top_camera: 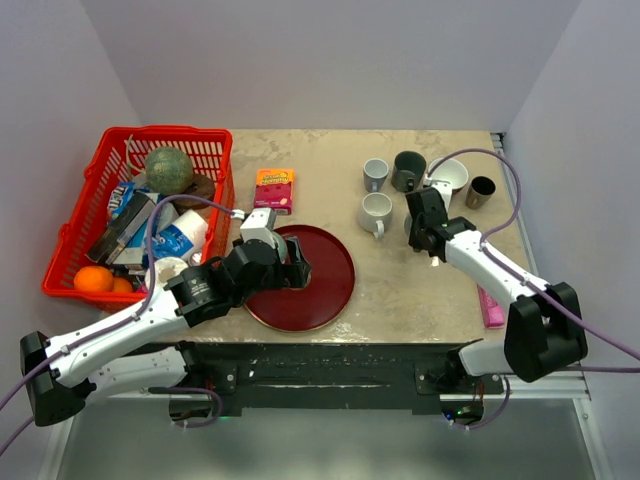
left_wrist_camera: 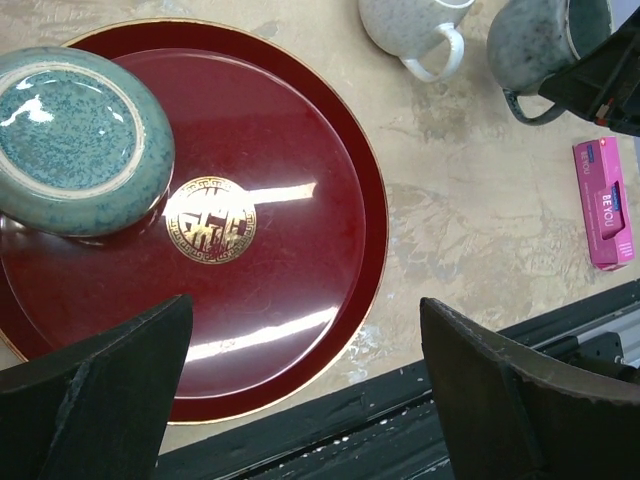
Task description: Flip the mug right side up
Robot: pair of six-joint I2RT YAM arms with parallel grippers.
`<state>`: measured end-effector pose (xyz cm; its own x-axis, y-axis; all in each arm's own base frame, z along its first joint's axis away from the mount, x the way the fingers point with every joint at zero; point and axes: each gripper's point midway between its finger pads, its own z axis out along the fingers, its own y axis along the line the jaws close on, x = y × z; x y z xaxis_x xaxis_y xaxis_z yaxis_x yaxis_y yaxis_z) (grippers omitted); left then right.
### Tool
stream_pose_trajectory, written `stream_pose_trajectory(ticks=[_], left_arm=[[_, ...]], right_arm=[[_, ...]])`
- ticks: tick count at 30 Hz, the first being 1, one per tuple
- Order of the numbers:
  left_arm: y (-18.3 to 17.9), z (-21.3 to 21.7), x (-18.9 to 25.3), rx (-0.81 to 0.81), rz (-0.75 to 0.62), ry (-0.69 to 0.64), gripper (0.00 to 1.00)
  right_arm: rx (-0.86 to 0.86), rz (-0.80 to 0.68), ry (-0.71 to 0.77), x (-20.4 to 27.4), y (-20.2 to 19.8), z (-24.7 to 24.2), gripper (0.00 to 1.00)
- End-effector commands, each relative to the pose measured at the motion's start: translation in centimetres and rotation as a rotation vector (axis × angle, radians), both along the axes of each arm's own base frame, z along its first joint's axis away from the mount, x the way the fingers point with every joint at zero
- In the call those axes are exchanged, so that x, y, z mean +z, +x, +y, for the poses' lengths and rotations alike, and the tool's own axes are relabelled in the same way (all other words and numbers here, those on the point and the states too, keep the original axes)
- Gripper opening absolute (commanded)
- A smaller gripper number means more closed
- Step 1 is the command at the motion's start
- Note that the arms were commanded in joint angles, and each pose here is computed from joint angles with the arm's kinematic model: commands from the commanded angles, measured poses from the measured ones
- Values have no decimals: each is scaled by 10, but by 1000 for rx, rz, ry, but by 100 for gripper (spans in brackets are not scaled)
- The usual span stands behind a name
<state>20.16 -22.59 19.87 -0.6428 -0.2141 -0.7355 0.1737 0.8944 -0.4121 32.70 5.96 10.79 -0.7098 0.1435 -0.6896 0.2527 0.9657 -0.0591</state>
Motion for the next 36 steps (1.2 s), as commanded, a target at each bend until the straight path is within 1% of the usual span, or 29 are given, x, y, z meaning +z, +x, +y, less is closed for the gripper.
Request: stream_pose_trajectory(ticks=[1,10,17,18,20,21,23,24,26,27,31,33,36], left_arm=[[6,1,8,21,-28,6,99],[8,13,-4,86,1,61,99],[9,24,-16,137,37,123,99],[11,26,-19,156,40,145,99],[12,33,-22,189,54,177,99],[15,37,-26,214,57,207,99],[16,44,-27,250,73,239,99],[18,48,-26,274,68,255,99],[19,53,-28,306,83,293,99],[21,55,-27,322,76,307,99],[24,64,-30,377,82,366,99],[23,75,-33,426,84,407,99],[24,87,-36,484,86,442,99]], right_arm=[[-38,-180,36,31,34,-2,0],[-21,-106,43,3,47,-3,0],[-2,-81,72,-13,54,2,0],[-3,-83,73,-12,54,2,7],[1,-89,83,-8,51,4,23],[2,-94,90,-6,50,4,38],[1,-107,96,0,49,4,50],[2,-131,104,10,48,4,57],[-5,-148,105,18,48,2,62],[-7,-157,108,24,48,1,67],[-1,-161,119,41,44,2,73],[-2,-179,133,51,42,2,78],[17,-218,178,70,33,7,80]])
